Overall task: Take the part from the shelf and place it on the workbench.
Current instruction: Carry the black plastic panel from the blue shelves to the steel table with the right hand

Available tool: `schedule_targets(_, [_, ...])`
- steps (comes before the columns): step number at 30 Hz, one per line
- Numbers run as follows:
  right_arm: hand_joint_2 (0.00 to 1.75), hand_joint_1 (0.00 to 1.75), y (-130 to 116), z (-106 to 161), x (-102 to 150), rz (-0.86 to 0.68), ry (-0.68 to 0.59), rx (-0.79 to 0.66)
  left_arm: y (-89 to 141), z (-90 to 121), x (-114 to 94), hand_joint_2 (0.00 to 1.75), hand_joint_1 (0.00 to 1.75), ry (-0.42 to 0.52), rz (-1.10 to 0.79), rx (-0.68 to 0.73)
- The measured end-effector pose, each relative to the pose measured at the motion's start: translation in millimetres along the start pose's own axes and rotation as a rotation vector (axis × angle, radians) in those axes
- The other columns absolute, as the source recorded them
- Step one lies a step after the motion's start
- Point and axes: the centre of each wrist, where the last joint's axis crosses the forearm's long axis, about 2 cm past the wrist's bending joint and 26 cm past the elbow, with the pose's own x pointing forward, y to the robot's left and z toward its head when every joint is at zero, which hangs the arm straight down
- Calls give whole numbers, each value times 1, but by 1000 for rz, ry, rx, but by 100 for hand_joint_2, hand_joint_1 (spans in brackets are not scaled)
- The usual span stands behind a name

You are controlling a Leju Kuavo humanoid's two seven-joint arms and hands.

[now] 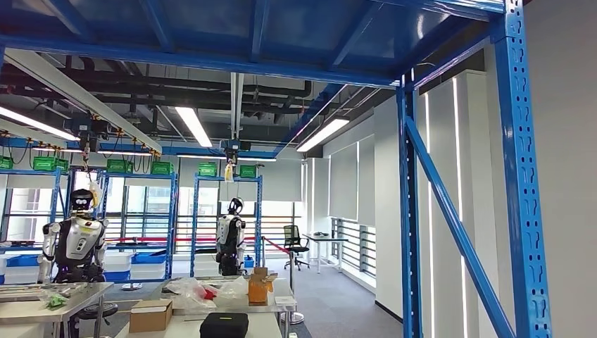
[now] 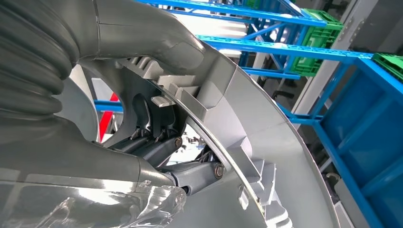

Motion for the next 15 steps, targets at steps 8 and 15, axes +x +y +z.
schedule_targets(8, [175, 175, 2, 1, 2, 29, 4, -10, 1, 0, 1, 175, 0, -28, 2, 30])
schedule_targets(15, [175, 175, 4, 3, 4, 39, 7, -38, 0, 0, 2, 175, 0, -63, 42, 56])
